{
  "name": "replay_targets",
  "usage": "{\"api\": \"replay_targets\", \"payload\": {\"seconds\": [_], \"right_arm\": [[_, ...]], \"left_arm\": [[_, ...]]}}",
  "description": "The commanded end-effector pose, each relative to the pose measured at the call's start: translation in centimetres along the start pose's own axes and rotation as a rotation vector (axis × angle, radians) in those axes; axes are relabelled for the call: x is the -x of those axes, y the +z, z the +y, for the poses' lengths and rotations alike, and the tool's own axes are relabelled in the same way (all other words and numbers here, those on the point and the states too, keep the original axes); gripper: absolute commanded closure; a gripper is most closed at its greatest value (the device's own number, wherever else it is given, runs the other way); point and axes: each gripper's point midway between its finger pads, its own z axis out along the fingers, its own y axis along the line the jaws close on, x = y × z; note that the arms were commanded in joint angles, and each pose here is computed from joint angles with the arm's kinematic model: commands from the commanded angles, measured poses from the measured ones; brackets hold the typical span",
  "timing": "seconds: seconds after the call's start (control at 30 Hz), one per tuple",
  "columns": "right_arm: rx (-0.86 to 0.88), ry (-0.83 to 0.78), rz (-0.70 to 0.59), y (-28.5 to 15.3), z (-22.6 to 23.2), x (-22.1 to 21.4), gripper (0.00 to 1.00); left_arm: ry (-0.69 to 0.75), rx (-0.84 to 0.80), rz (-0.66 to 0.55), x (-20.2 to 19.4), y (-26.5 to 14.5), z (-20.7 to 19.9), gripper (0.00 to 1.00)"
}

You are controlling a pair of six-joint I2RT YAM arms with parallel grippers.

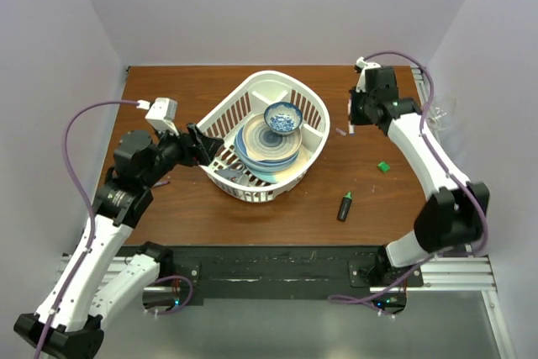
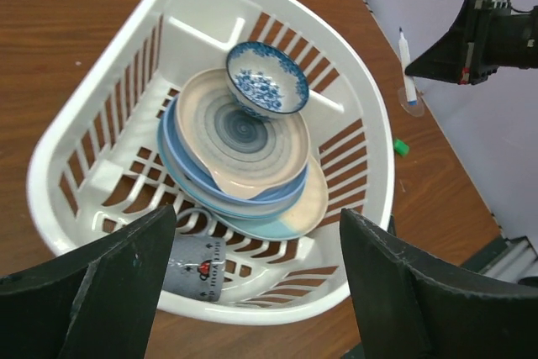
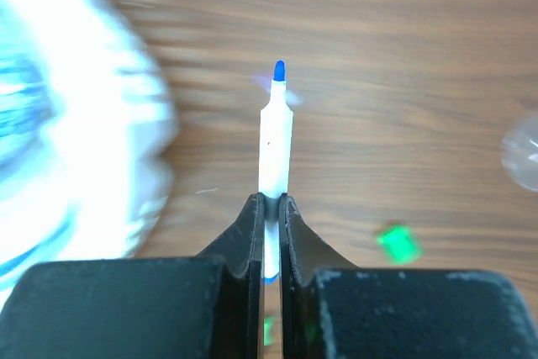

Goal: Insert the pens into the pen caps

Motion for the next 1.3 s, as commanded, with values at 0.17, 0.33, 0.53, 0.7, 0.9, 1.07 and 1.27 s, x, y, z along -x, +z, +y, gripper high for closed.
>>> {"api": "replay_targets", "payload": {"seconds": [0.17,0.33,0.53,0.7,0.9,1.07,1.27], "right_arm": [[0.582,0.038,-0.245,-12.6,19.3,0.5,1.0],[0.698,0.049,-0.267,-15.3,24.0,-0.1,1.0],[0.561,-0.022,-0.247,-13.2,23.0,-0.5,1.0],[0.505,-0.124,-0.195,-9.8,23.5,-1.6,0.86],[0.372,-0.055,-0.088,-5.1,25.4,-2.3,0.62],[0.203,0.079,-0.118,-2.0,25.9,-0.3,0.61],[0.095,0.13,-0.127,1.5,27.4,-0.1,0.6]], "left_arm": [[-0.122,-0.313,-0.001,0.5,2.3,-5.4,0.21],[-0.145,-0.382,-0.013,0.8,3.9,-6.2,0.22],[-0.041,-0.141,-0.005,0.8,4.9,-2.0,0.18],[-0.009,-0.021,-0.03,0.4,4.2,0.4,0.17],[0.076,0.103,-0.104,0.4,2.0,3.0,0.17],[0.118,0.177,-0.19,0.9,-0.2,4.5,0.16],[0.129,0.188,-0.245,1.3,-2.0,4.6,0.16]]}}
